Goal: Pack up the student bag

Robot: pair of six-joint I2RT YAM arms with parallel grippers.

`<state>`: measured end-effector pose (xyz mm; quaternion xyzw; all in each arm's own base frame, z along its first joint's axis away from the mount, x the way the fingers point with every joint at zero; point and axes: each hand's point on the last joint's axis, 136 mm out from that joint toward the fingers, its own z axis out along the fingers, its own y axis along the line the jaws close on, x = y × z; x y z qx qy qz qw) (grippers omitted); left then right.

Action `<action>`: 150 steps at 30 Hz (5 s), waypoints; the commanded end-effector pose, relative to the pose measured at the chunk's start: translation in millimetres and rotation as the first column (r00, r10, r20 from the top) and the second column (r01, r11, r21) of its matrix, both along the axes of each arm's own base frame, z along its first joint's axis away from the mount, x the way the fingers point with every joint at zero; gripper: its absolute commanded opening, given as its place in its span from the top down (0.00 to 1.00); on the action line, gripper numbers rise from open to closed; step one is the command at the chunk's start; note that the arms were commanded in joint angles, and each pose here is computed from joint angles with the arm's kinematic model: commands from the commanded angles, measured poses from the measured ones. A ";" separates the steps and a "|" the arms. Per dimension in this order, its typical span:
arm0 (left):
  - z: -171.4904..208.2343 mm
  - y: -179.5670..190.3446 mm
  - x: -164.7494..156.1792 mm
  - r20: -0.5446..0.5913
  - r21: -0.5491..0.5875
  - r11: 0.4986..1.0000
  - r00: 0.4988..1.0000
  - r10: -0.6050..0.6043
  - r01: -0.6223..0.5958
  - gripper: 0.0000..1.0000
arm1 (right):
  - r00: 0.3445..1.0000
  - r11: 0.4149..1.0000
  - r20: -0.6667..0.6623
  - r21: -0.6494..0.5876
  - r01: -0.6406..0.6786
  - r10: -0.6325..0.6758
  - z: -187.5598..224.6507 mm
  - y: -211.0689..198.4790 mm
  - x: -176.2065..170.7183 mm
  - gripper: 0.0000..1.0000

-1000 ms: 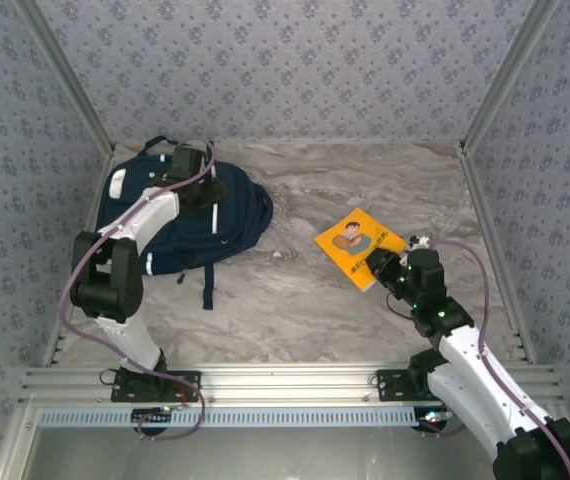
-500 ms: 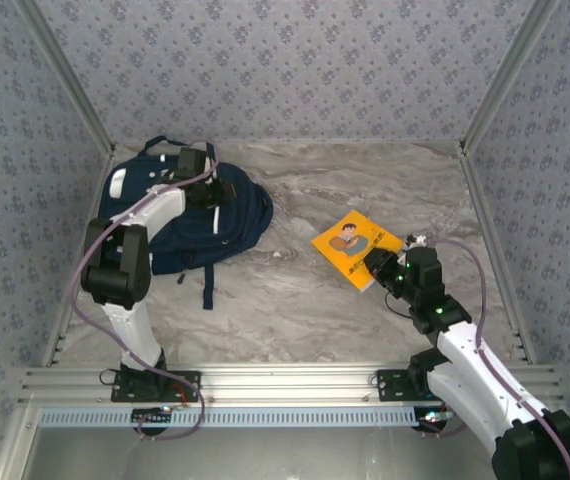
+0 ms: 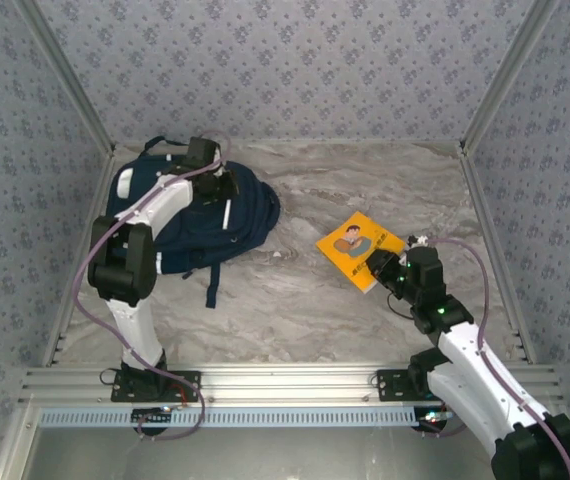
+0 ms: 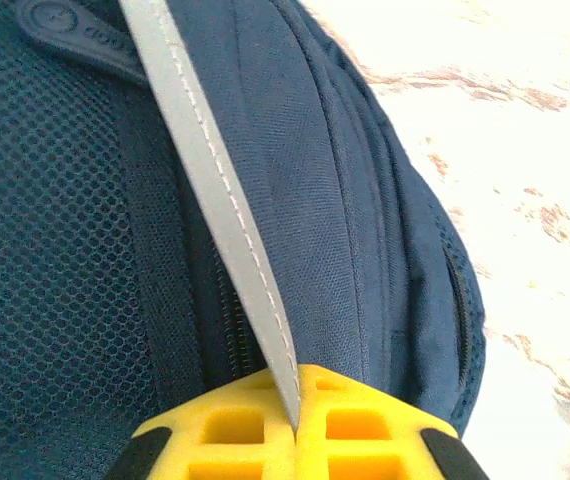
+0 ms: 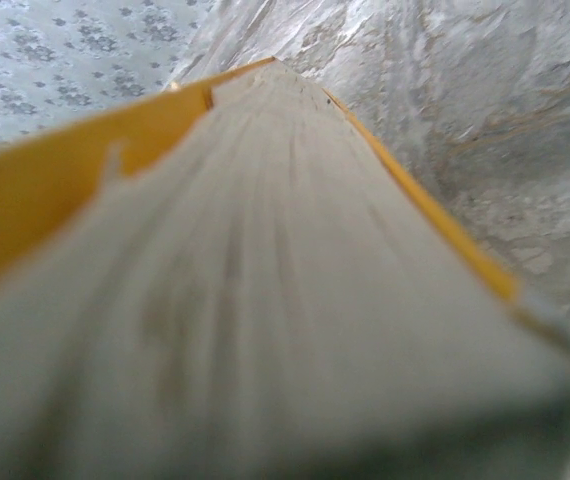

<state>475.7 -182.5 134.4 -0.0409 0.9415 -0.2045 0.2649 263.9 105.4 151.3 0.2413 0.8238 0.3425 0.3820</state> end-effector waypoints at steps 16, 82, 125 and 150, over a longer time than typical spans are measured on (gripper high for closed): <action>191.2 -98.4 -137.5 0.257 -0.259 0.807 0.843 -0.472 0.531 1.00 | 0.949 0.977 0.264 -0.169 -0.131 0.173 128.7 -0.3 -29.4 1.00; 279.3 -95.5 -165.8 0.420 -0.500 0.594 0.777 -0.470 0.630 1.00 | 0.907 0.912 0.112 0.019 -0.410 0.406 46.8 201.2 80.1 1.00; 153.2 -144.9 -107.1 0.180 -0.480 0.777 0.912 -0.368 0.408 1.00 | 0.976 0.954 0.166 -0.286 -0.089 0.141 53.6 30.1 40.2 0.31; 70.0 -221.4 -37.3 0.020 -0.541 0.815 0.972 -0.235 0.208 1.00 | 0.755 0.656 -0.022 -0.479 -0.583 0.655 -58.2 196.9 -53.4 0.56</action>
